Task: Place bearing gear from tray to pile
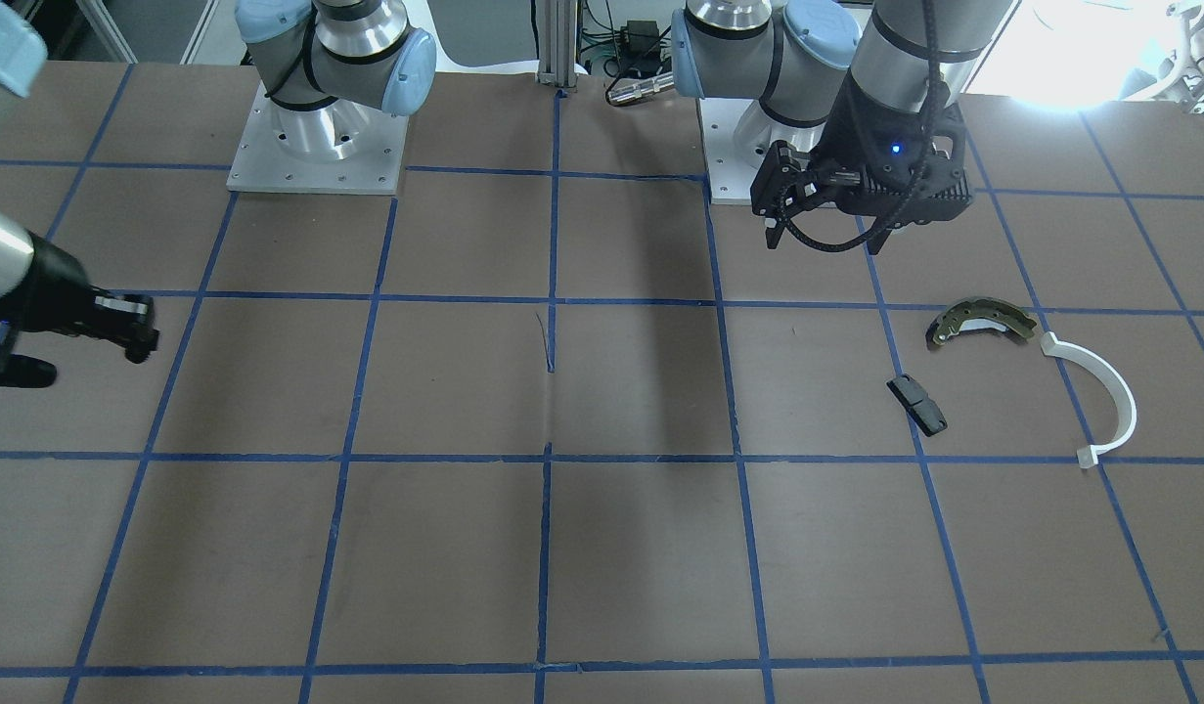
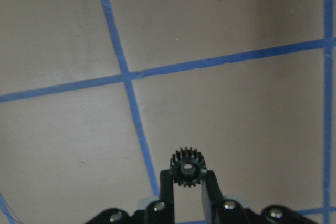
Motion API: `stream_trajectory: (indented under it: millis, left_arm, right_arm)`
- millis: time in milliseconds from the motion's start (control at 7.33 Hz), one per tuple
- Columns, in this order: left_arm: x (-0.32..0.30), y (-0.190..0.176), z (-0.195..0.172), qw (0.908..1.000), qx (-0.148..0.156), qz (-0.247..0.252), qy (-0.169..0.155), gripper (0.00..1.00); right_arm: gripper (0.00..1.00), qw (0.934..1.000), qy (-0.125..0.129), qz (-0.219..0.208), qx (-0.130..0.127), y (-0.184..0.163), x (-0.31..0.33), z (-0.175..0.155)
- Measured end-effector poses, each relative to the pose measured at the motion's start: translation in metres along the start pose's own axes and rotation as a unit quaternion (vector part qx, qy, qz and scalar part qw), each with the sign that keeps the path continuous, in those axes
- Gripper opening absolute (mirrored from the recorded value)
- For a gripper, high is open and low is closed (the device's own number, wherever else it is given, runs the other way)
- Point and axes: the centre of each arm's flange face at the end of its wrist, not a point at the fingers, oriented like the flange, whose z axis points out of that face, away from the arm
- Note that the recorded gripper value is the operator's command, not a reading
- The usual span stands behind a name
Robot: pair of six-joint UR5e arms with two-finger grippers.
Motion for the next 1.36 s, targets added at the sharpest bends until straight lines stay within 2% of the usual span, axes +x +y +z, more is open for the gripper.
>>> stream_trajectory:
  millis: [136, 273, 545, 682, 818, 955, 1091, 1227, 1364]
  left_arm:
    - [0.000, 0.000, -0.001, 1.0000, 0.001, 0.000, 0.000, 1.00]
    - [0.000, 0.000, -0.001, 1.0000, 0.001, 0.000, 0.000, 1.00]
    - [0.000, 0.001, -0.002, 1.0000, 0.002, 0.001, -0.001, 1.00]
    - [0.000, 0.002, -0.001, 1.0000, 0.001, 0.001, -0.001, 1.00]
    - [0.000, 0.002, -0.001, 1.0000, 0.001, 0.001, -0.001, 1.00]
    - [0.000, 0.002, -0.002, 1.0000, 0.001, 0.001, -0.001, 1.00]
    - [-0.001, 0.002, -0.002, 1.0000, 0.001, 0.001, -0.001, 1.00]
    - [-0.001, 0.002, -0.002, 1.0000, 0.001, 0.001, -0.001, 1.00]
    - [-0.001, 0.002, -0.002, 1.0000, 0.001, 0.001, -0.001, 1.00]
  right_arm:
    - [0.06, 0.9989, -0.011, 0.037, 0.028, 0.003, -0.051, 0.022]
    - [0.06, 0.9952, -0.023, 0.080, 0.053, 0.008, -0.101, 0.043]
    - [0.05, 0.9830, -0.046, 0.162, 0.072, 0.035, -0.182, 0.076]
    - [0.06, 0.9738, -0.062, 0.206, 0.075, 0.046, -0.210, 0.091]
    - [0.41, 0.9631, -0.080, 0.245, 0.076, 0.049, -0.229, 0.107]
    - [0.99, 0.9553, -0.091, 0.270, 0.078, 0.047, -0.239, 0.121]
    - [1.00, 0.9511, -0.096, 0.283, 0.079, 0.045, -0.243, 0.129]
    - [1.00, 0.9497, -0.097, 0.287, 0.080, 0.044, -0.243, 0.132]
    - [1.00, 0.9515, -0.095, 0.281, 0.083, 0.042, -0.240, 0.131]
